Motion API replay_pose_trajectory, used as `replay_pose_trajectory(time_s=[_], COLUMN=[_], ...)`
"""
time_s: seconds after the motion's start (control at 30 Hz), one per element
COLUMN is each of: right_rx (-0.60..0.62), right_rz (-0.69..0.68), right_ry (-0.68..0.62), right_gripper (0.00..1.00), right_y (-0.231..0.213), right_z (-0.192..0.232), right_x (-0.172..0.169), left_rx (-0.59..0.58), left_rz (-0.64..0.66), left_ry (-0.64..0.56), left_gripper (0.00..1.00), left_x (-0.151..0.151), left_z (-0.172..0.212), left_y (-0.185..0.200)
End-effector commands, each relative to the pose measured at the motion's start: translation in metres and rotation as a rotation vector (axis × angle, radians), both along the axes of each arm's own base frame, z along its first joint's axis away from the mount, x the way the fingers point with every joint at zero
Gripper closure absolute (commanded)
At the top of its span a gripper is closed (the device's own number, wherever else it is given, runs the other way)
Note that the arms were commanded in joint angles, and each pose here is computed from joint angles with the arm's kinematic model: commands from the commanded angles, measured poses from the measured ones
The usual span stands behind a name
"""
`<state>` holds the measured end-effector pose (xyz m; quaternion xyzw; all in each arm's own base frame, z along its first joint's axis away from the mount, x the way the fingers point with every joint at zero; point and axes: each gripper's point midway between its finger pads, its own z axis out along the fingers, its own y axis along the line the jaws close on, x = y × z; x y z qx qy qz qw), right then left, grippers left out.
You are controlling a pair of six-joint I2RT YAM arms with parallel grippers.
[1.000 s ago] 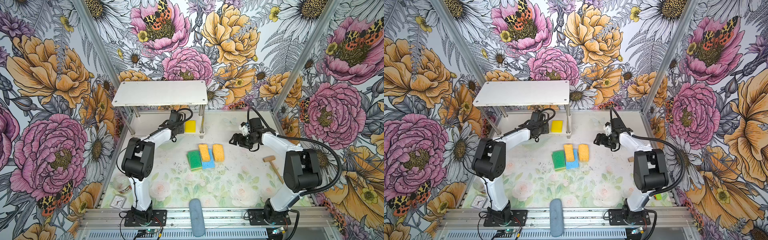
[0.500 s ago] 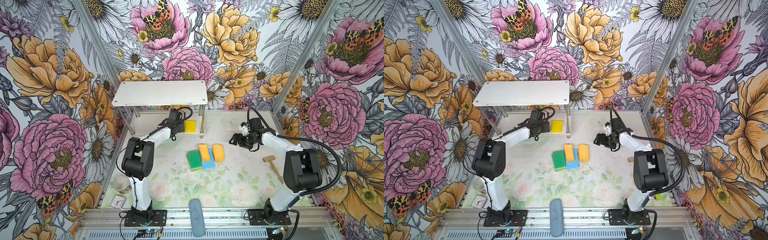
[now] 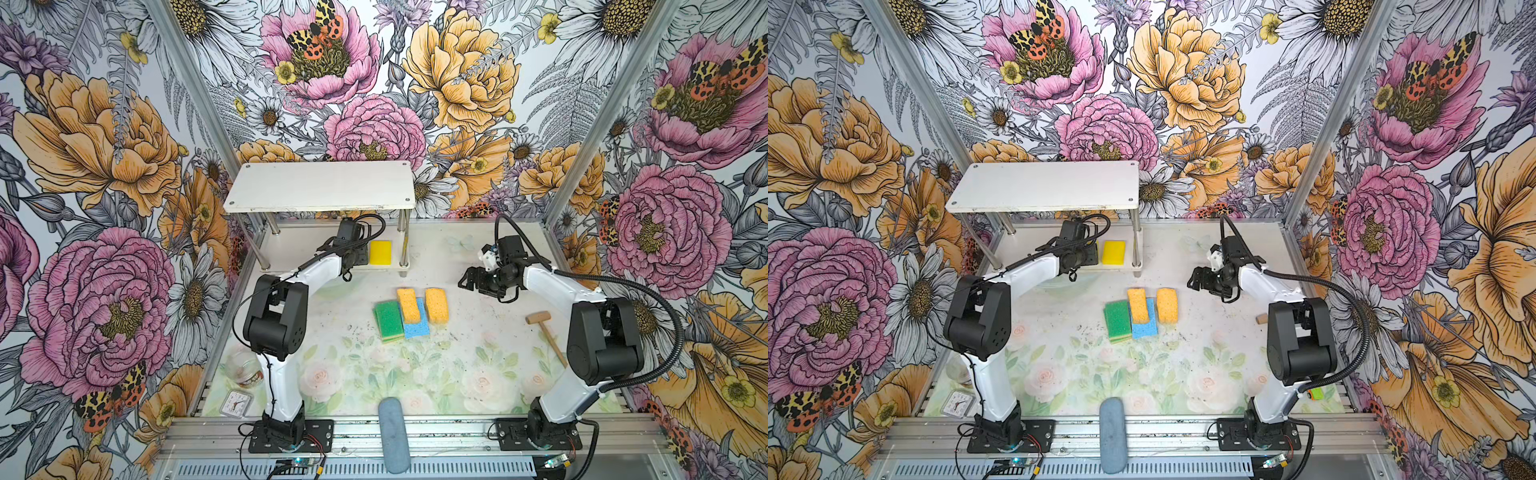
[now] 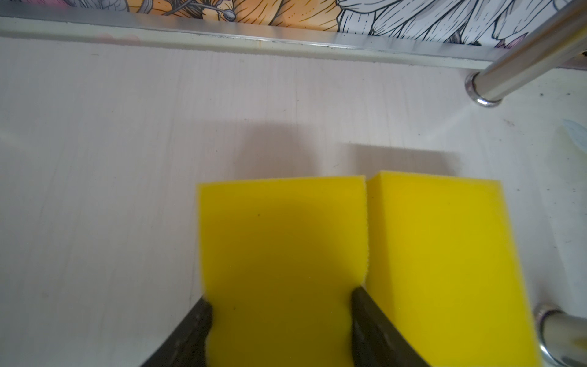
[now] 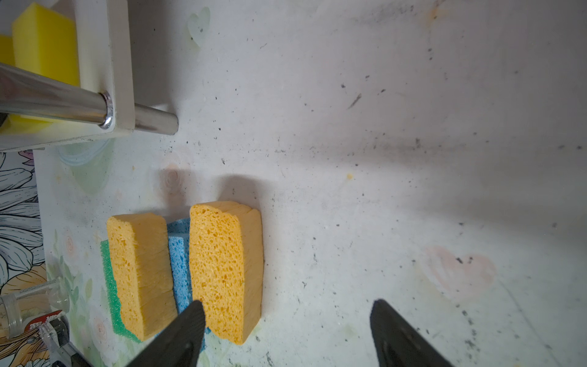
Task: Place and organize the cleaning sponges onto the shelf
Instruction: 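Lower the yellow sponge onto the shelf beside the other yellow sponge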
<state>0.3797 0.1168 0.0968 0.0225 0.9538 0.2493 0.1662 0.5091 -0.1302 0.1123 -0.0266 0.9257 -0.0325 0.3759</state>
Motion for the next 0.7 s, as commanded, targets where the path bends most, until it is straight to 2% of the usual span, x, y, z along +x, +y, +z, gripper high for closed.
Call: replay_pose_trajectory(time_s=[0.0, 0.3, 0.5, 0.67], right_rx=[0.009, 0.007, 0.004, 0.002], right_rz=[0.0, 0.0, -0.001, 0.002], right_ry=[-0.03, -0.028, -0.029, -0.029], right_gripper=[0.16, 0.16, 0.16, 0.16], right_y=[0.002, 0.002, 0.001, 0.001], right_z=[0.007, 0.006, 0.006, 0.006], right_x=[0.006, 0.005, 0.003, 0.002], left_rx=[-0.017, 0.0, 0.007, 0.0], left_rz=[-0.005, -0.006, 0.001, 0.001], left_ry=[-0.025, -0.042, -0.05, -0.058], left_gripper=[0.39, 0.38, 0.29, 0.28], left_x=[0.005, 0.002, 0.004, 0.004], left_z=[0.013, 0.027, 0.03, 0.034], left_y=[0.001, 0.005, 0.011, 0.012])
